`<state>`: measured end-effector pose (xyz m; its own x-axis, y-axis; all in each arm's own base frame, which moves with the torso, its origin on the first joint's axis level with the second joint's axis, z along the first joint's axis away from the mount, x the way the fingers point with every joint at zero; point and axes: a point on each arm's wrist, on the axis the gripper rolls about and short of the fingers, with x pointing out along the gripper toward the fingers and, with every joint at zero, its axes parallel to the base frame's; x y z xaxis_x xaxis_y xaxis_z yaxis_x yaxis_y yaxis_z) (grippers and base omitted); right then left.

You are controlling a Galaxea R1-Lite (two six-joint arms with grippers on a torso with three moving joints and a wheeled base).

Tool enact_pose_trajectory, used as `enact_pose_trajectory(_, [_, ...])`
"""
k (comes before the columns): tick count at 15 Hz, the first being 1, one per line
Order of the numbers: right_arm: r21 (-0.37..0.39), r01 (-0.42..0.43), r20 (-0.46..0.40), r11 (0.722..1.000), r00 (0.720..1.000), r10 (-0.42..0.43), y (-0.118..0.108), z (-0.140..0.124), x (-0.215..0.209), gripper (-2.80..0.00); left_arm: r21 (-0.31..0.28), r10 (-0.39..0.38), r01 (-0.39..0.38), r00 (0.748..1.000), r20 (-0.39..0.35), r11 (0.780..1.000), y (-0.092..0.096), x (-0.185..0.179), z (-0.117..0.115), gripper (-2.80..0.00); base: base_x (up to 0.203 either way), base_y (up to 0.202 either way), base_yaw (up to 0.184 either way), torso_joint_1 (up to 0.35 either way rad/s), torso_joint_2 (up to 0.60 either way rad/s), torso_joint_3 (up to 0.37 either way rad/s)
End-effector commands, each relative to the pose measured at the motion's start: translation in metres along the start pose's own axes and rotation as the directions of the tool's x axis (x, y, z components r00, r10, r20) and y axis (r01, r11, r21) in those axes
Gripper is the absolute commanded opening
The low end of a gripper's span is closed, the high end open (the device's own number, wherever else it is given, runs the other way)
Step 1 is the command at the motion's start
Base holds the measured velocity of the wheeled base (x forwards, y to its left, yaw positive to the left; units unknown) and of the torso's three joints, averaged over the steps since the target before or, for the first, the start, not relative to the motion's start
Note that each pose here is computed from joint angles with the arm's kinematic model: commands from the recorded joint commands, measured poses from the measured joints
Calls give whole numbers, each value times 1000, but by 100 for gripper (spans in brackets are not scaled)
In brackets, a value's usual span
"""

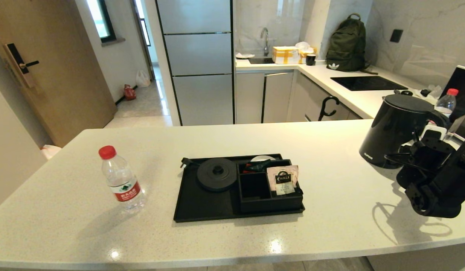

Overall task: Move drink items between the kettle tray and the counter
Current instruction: Return the kettle to its original position

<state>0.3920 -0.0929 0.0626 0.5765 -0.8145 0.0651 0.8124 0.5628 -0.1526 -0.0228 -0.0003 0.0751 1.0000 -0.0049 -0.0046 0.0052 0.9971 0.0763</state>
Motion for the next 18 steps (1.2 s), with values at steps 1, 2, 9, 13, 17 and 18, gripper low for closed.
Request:
enact_pose_trajectory(1, [3, 13, 13, 1000, 1000, -13, 4, -3, 7, 0, 0, 0, 0, 1000, -2, 1000, 0, 0, 0, -280, 0, 0, 0, 0, 0, 0])
enact_pose_trajectory(2, [5, 18, 24, 1000, 1000, -18, 6, -2, 11, 0, 0, 0, 0, 1000, -2, 1000, 0, 0, 0, -280, 0, 0, 0, 0, 0, 0])
enact_pose_trajectory(9, [8, -7, 71, 1000, 997, 6, 15, 1, 25, 0, 0, 0, 0, 1000, -2, 1000, 0, 0, 0, -280, 0, 0, 0, 0, 0, 0])
enact_pose_trajectory(13, [7, -14, 72, 1000, 997, 14, 17, 0, 26, 0, 0, 0, 0, 1000, -1, 1000, 0, 0, 0, -280, 0, 0, 0, 0, 0, 0])
enact_pose_trajectory(17, [-7, -12, 55, 1000, 998, 12, 11, -5, 24, 0, 0, 0, 0, 1000, 0, 1000, 0, 0, 0, -280, 0, 0, 0, 0, 0, 0])
enact_pose_trajectory(18, [-9, -10, 52, 1000, 999, 10, 11, -6, 25, 0, 1, 1, -1, 1000, -1, 1000, 0, 0, 0, -280, 0, 0, 0, 0, 0, 0])
